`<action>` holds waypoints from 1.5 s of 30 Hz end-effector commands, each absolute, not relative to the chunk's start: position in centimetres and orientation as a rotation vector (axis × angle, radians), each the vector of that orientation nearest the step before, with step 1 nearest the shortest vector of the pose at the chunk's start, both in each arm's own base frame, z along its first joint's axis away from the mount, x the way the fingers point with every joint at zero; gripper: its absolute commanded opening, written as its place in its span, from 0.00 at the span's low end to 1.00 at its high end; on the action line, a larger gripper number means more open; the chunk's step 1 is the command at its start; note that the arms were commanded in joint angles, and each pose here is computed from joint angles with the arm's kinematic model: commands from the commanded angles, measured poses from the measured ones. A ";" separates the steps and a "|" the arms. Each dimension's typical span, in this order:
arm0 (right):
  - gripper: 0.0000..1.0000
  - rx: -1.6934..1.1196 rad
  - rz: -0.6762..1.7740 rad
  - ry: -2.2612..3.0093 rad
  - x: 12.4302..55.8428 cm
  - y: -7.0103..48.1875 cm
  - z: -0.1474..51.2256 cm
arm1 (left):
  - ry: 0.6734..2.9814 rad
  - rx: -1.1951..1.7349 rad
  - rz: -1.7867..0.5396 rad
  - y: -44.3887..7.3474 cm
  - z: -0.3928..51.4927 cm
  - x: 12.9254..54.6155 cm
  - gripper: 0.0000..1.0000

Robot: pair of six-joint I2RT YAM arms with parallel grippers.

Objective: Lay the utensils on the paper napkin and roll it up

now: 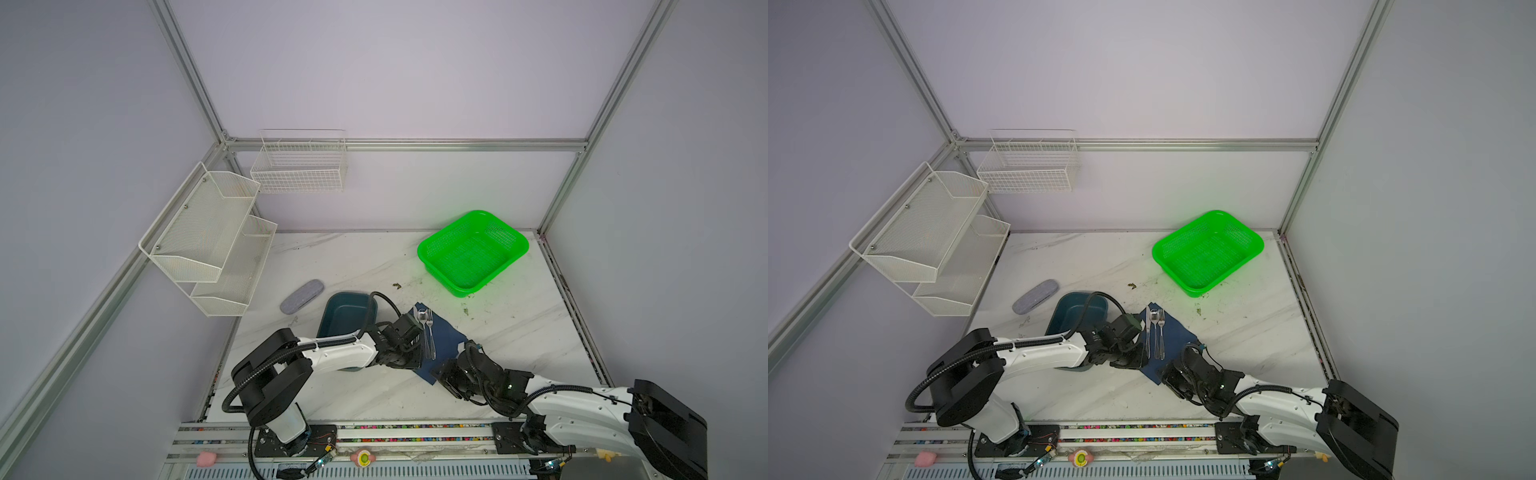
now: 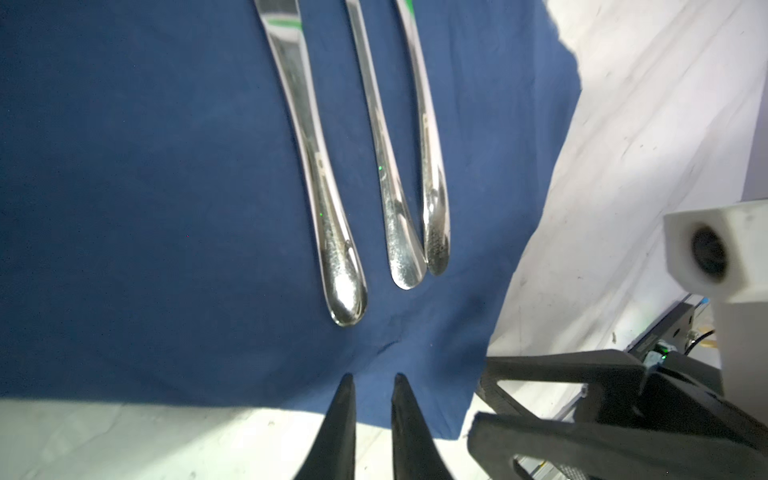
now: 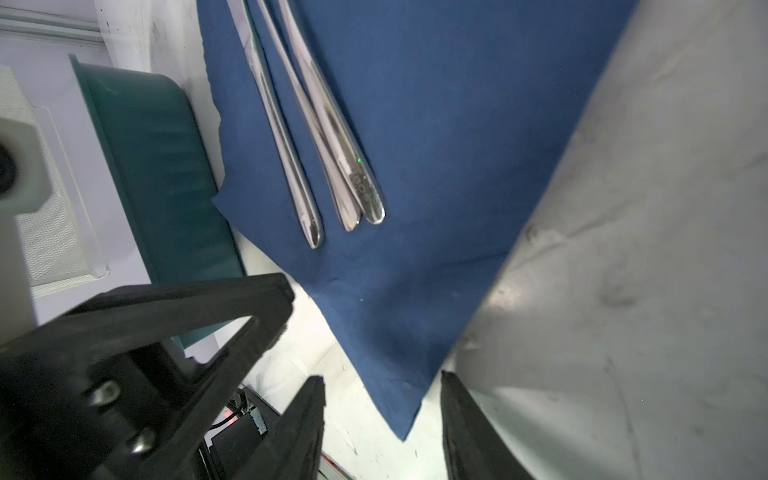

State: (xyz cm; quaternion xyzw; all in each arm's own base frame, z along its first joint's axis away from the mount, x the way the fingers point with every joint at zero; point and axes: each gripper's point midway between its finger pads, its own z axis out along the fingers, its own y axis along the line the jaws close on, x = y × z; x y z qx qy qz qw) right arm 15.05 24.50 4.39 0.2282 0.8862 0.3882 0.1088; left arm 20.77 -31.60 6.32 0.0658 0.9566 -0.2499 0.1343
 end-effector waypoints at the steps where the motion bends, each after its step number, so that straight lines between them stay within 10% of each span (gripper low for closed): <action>1: 0.48 0.728 1.219 2.523 16.4 25.4 6.3 | 2.674 0.113 -0.668 -29.5 8.5 21.7 0.21; 45: 0.52 0.849 1.203 2.371 23.9 24.1 7.4 | 2.548 0.278 -1.006 -34.2 9.9 20.9 0.12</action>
